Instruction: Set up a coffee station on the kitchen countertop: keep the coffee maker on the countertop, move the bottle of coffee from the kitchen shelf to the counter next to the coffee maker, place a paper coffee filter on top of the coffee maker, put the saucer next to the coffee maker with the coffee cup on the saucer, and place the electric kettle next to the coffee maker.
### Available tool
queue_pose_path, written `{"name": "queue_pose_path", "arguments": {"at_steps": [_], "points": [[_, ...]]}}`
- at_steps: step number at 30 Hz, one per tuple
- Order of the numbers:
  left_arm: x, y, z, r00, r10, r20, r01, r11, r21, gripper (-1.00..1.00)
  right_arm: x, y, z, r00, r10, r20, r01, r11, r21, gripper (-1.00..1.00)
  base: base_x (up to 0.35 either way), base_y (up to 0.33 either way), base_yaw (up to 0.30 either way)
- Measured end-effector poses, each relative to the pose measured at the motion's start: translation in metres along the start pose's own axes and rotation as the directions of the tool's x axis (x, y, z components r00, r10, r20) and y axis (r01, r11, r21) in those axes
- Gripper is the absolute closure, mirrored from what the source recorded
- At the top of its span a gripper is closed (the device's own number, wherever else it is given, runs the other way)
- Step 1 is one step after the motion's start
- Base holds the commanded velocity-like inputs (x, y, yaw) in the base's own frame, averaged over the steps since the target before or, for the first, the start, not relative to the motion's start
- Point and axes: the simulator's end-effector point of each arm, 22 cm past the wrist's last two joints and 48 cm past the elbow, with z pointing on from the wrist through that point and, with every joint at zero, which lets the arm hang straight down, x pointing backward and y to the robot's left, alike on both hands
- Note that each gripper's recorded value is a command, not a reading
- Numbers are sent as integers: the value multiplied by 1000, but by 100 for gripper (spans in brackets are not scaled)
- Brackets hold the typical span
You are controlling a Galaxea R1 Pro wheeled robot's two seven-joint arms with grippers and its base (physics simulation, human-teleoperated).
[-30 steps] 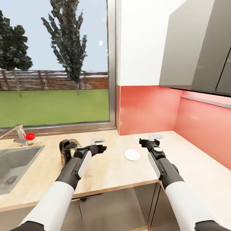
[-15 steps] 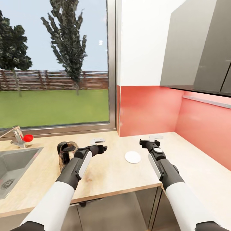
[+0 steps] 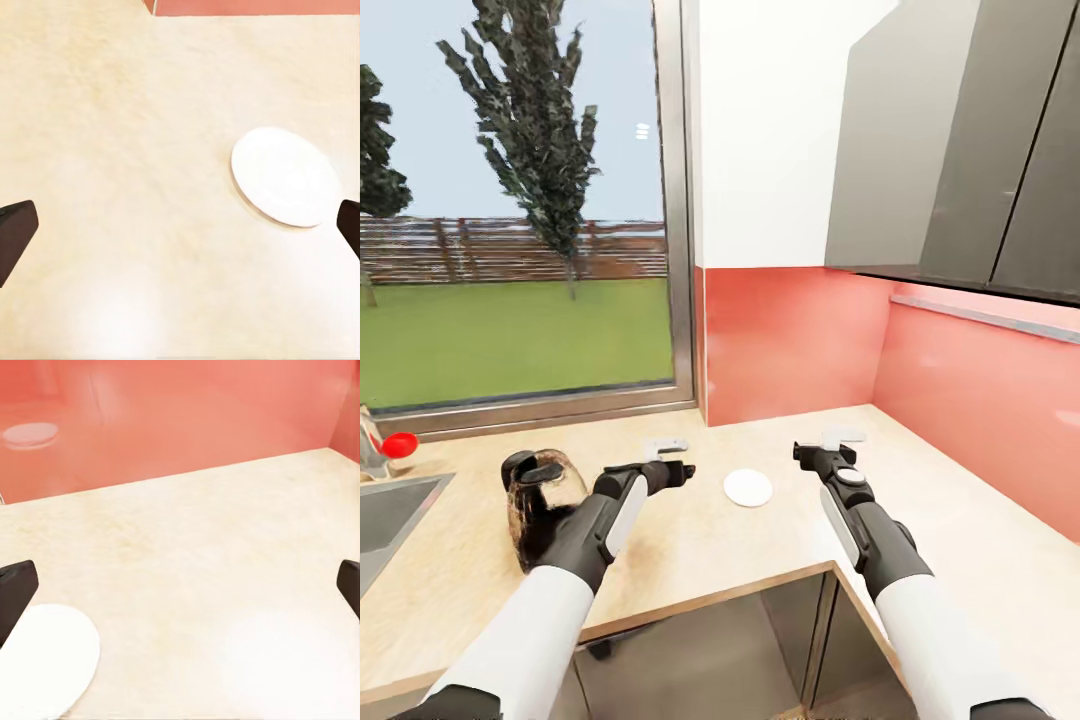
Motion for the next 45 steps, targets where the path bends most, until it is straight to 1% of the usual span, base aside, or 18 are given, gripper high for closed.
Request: {"name": "queue_pose_path", "arguments": {"at_steps": [4,7,10,12,14,16,17,18,20,22,23,24,25,26,28,29,39,45], "points": [[12,-2,5,999,-32,-38,32,999,15,-100,16,1,2,999,-6,-35,6,1000,0,-100,0,0,-261],[19,-5,8,996,-67,-66,69,997,31,-100,23,1,3,999,-8,-48,8,1000,1,-100,0,0,-262],[8,-11,9,993,-98,-72,102,993,54,-100,26,2,3,998,-9,-57,9,1000,-1,-100,0,0,-262],[1,-14,9,990,-109,-91,115,991,63,-100,30,6,3,997,-12,-75,11,1000,-7,-100,0,0,-253],[-10,-18,9,985,-113,-134,123,990,74,-100,42,13,0,991,-21,-133,18,1000,-19,-100,0,0,-151],[-25,-20,7,983,-110,-147,122,989,78,-100,53,17,-3,982,-32,-185,27,999,-29,-100,0,0,-66],[-51,-21,4,984,-106,-141,119,990,82,-100,67,24,-6,967,-47,-250,35,998,-53,-100,0,0,-10],[-93,-16,-7,981,-143,-128,155,984,91,-100,83,43,-14,943,-65,-326,21,990,-138,-100,0,0,-6],[-108,-12,-14,970,-184,-157,201,974,102,-100,96,60,-22,921,-81,-382,-2,977,-211,-100,0,0,-3],[-116,-9,-19,961,-208,-180,230,967,108,-100,108,71,-31,895,-94,-436,-27,964,-263,-100,0,0,-1],[-120,5,-24,955,-227,-193,249,964,96,-100,121,79,-41,862,-103,-497,-58,953,-297,-100,0,0,0],[-119,10,-24,952,-232,-198,253,963,91,-100,123,84,-43,856,-87,-510,-87,947,-309,-100,0,0,0],[-118,11,-24,952,-232,-200,254,963,89,-100,123,87,-44,854,-79,-514,-101,944,-313,-100,0,0,0],[-114,13,-24,951,-228,-206,250,965,83,-100,123,95,-47,847,-46,-529,-153,933,-326,-100,0,0,0],[-110,15,-23,951,-226,-212,247,966,79,-100,123,105,-51,838,-8,-546,-212,917,-339,-100,95,0,0],[-101,16,-22,947,-229,-225,251,965,76,-100,121,111,-54,831,20,-555,-255,902,-348,-100,242,0,0],[-98,14,-19,945,-235,-227,259,962,82,-100,122,112,-53,830,26,-558,-260,901,-346,-100,72,0,0],[-97,14,-20,944,-237,-230,261,962,83,-100,122,112,-54,829,26,-559,-261,901,-345,-100,177,36,0]]}}
